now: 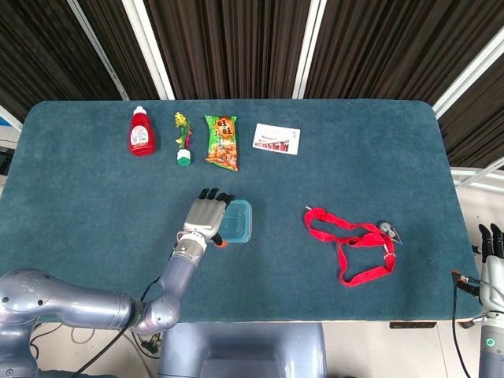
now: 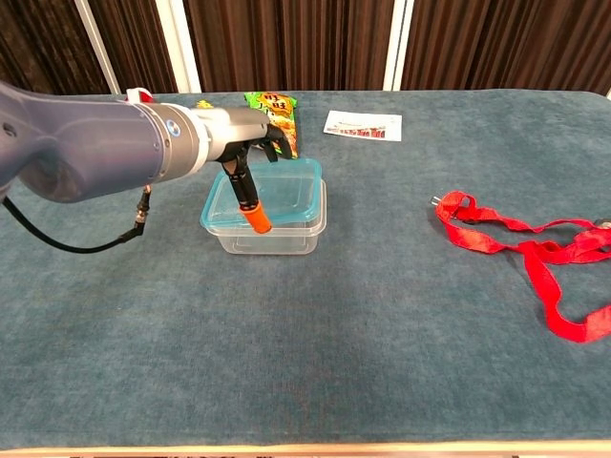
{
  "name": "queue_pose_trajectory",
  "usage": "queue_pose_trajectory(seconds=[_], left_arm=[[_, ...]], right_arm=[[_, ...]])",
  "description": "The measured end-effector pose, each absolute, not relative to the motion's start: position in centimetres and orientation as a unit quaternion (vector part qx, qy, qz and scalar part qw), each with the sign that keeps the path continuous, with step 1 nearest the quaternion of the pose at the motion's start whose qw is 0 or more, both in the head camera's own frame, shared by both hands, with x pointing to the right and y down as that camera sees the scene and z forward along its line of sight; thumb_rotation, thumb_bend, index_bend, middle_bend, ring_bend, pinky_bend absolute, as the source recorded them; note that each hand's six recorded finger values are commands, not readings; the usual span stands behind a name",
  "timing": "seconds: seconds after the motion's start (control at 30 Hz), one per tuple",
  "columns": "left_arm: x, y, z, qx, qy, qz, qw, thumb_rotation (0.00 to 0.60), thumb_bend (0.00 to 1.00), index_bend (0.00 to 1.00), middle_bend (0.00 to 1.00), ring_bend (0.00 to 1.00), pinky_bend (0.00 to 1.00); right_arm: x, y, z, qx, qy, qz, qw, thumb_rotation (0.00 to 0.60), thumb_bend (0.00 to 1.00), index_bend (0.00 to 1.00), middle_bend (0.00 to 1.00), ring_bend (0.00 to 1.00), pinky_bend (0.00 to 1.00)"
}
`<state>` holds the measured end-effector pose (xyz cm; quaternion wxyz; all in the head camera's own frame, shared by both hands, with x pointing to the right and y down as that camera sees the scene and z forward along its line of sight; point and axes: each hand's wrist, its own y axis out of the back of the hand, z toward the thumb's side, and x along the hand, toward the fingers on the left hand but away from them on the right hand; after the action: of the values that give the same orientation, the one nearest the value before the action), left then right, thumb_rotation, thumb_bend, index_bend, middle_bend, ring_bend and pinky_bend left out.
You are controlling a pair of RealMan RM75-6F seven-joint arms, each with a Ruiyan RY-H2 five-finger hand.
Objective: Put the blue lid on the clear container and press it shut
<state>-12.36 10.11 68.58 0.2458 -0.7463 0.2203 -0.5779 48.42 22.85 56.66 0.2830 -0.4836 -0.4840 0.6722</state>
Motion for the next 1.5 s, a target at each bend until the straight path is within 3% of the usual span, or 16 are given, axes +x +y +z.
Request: queue_pose_trajectory(seconds=[1.5], left_arm=[[-12.01, 10.42, 69.42, -0.747, 0.235, -0.576, 0.234, 0.6, 0.11, 0.18, 0.32, 0.0, 0.0]], right_arm=[[48.7, 23.03, 56.53, -0.48, -0.492, 0.672, 0.275, 0.6, 0.28, 0.03, 0.0, 0.0, 0.0]])
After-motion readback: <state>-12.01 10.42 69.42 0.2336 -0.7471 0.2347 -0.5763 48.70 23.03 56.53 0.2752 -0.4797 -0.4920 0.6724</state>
